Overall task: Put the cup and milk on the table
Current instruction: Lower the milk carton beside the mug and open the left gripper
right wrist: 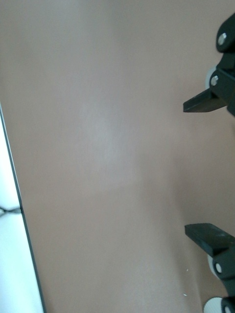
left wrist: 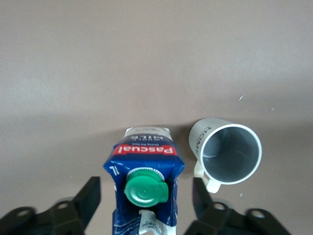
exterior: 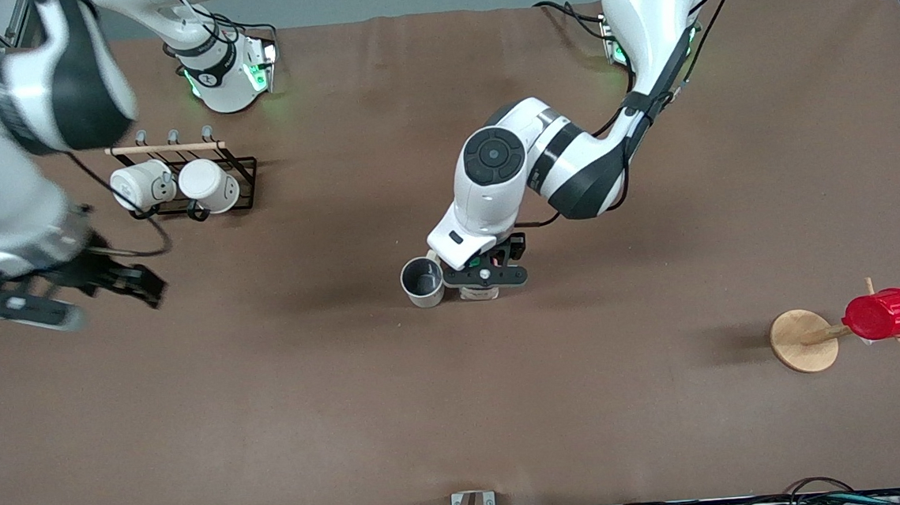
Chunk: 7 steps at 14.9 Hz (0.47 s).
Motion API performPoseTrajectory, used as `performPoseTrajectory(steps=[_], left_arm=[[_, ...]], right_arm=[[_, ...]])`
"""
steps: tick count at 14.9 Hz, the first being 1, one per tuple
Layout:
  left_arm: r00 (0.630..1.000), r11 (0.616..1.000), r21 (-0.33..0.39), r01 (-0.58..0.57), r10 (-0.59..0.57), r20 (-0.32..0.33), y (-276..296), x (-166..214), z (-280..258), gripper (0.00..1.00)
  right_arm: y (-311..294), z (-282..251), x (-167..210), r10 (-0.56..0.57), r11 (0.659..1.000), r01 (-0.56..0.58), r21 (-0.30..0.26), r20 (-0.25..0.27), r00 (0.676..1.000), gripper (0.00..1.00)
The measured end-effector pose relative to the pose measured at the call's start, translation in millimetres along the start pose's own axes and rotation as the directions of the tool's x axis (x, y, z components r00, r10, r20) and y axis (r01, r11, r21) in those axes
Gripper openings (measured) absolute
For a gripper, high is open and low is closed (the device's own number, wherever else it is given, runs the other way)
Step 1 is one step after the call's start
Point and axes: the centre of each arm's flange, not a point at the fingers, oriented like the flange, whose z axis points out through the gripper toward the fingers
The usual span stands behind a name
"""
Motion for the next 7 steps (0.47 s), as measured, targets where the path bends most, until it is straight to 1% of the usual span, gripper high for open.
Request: performPoseTrajectory(steps=[1, 4, 6, 7], left_arm=[[1.0, 1.0, -0.002, 0.002, -0.002, -0.008, -1.5, 0.8, -8.7, 0.99], [1.0, 0.999, 0.032, 0.018, -0.017, -0.001, -17.8, -0.9, -40.3, 1.0], [0.999, 0.998, 0.055, 0.039, -0.038, -0.006, -41.7, -1.3, -61.5, 1.0], [0.999, 0.997, 0.063, 0.045, -0.045, -0.012, -56.1, -1.6, -70.8, 1.0]], right_arm=[[27.4, -18.0, -0.7, 0.01, 1.0, -0.01, 0.01, 0.007, 1.0, 1.0], [88.5, -72.1, -8.1, 0.021, 0.999, -0.023, 0.03, 0.04, 0.999, 1.0], [108.3, -100.3, -12.5, 0.039, 0.999, -0.041, 0.029, 0.056, 0.998, 1.0], [113.2, -105.9, -15.0, 0.04, 0.999, -0.043, 0.03, 0.074, 0.996, 1.0]])
